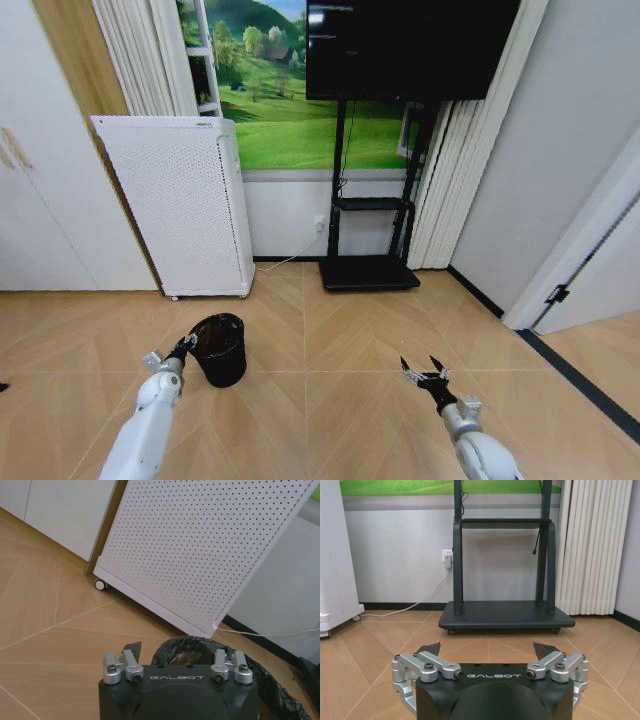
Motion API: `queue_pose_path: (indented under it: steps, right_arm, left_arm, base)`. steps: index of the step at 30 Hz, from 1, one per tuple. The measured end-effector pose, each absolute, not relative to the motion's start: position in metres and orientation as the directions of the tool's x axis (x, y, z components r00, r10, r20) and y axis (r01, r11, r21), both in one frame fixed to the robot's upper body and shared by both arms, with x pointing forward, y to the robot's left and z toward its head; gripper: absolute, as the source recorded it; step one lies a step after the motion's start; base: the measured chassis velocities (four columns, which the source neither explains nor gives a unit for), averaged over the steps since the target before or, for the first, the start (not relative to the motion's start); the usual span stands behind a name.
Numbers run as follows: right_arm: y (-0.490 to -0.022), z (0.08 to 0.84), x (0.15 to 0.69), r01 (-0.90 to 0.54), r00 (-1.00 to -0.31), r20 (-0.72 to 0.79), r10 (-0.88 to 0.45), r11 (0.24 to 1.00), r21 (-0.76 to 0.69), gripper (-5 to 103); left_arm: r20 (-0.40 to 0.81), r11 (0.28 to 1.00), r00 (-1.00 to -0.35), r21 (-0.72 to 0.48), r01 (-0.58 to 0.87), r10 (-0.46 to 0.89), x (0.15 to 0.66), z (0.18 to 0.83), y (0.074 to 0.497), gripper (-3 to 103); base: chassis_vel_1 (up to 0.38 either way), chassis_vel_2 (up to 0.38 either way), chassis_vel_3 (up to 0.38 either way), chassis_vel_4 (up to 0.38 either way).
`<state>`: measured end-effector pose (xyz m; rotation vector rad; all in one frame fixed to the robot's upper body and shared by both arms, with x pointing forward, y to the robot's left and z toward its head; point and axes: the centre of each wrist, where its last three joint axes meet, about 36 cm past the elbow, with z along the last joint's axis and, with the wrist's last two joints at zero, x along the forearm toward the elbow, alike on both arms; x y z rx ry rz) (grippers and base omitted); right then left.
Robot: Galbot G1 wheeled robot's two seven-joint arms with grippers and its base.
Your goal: Pick up the trash bin and place the garbage on the floor into it.
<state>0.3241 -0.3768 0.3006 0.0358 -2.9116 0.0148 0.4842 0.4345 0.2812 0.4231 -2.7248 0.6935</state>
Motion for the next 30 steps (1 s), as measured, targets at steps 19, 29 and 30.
queue_pose_path:
  steps: [19,29,30]
  right_arm:
    - [-0.373,0.316,0.331,-0.030,-0.982,0.187,-0.034,0.999,0.027,100]
    - [-0.337,0.315,0.353,0.043,-0.991,0.133,0.031,0.995,0.087,100]
    - [-0.337,0.315,0.353,0.043,-0.991,0.133,0.031,0.995,0.087,100]
  left_arm:
    - [0.274,0.958,-0.948,-0.187,-0.218,-0.162,0.436,0.339,0.393,100]
    - [0.274,0.995,-0.959,-0.049,-0.086,-0.070,0.372,0.388,0.338,100]
    - [0.274,0.995,-0.959,-0.049,-0.086,-0.070,0.372,0.388,0.338,100]
  base:
    - [0.000,0.000,0.000,0.000]
    - [0.000,0.000,0.000,0.000]
    - [0.000,0.000,0.000,0.000]
